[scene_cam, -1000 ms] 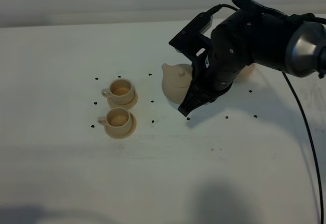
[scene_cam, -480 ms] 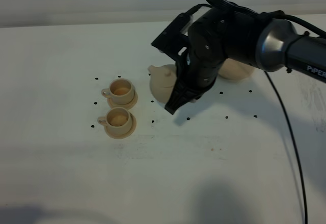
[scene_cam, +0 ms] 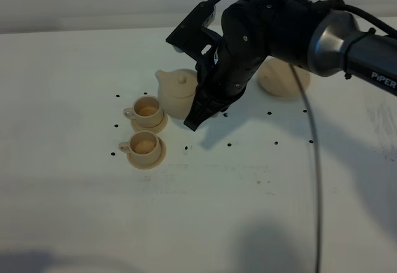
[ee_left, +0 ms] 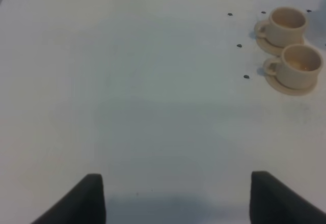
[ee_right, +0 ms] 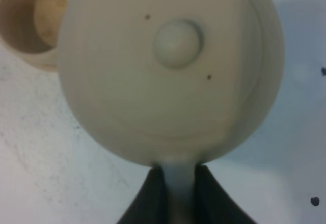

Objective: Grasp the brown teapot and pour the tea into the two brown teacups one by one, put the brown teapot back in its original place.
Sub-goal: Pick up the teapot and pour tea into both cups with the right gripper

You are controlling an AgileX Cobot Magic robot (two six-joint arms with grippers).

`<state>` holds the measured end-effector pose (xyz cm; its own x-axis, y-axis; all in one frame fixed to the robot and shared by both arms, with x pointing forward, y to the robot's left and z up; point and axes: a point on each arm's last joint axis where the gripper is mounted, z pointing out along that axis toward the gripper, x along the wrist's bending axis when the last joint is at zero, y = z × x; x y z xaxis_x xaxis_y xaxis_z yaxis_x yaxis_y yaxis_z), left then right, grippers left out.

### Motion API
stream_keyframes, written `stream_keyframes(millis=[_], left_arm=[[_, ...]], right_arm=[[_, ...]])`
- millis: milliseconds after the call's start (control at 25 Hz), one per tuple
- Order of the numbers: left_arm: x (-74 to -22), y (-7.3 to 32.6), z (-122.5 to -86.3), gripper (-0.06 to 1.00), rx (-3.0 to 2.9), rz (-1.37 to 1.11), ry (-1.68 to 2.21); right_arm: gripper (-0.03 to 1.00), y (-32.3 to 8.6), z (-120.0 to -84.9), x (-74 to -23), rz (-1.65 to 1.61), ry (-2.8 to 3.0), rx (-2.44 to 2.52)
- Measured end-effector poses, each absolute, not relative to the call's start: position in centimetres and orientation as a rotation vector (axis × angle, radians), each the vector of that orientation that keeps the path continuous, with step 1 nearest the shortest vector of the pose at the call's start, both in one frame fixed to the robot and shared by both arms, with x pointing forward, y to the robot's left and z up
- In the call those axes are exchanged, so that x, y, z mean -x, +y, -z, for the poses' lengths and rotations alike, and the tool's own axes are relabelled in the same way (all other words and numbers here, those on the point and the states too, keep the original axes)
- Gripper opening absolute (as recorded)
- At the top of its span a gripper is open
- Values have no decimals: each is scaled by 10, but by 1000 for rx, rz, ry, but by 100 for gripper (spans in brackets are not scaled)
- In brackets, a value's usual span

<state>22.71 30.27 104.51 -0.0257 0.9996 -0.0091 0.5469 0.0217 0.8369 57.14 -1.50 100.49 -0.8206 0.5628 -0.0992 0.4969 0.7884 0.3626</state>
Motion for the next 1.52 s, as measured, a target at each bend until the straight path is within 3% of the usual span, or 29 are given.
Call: stream_keyframes(millis=[720, 1520], left_arm=[[-227, 303, -1045, 57, -1598, -882, 1647], [-227, 303, -1045, 57, -1598, -882, 1647]], right_arm=[[9, -10, -988, -590, -376, 2725, -721], [9, 11, -971, -579, -220, 2696, -484]])
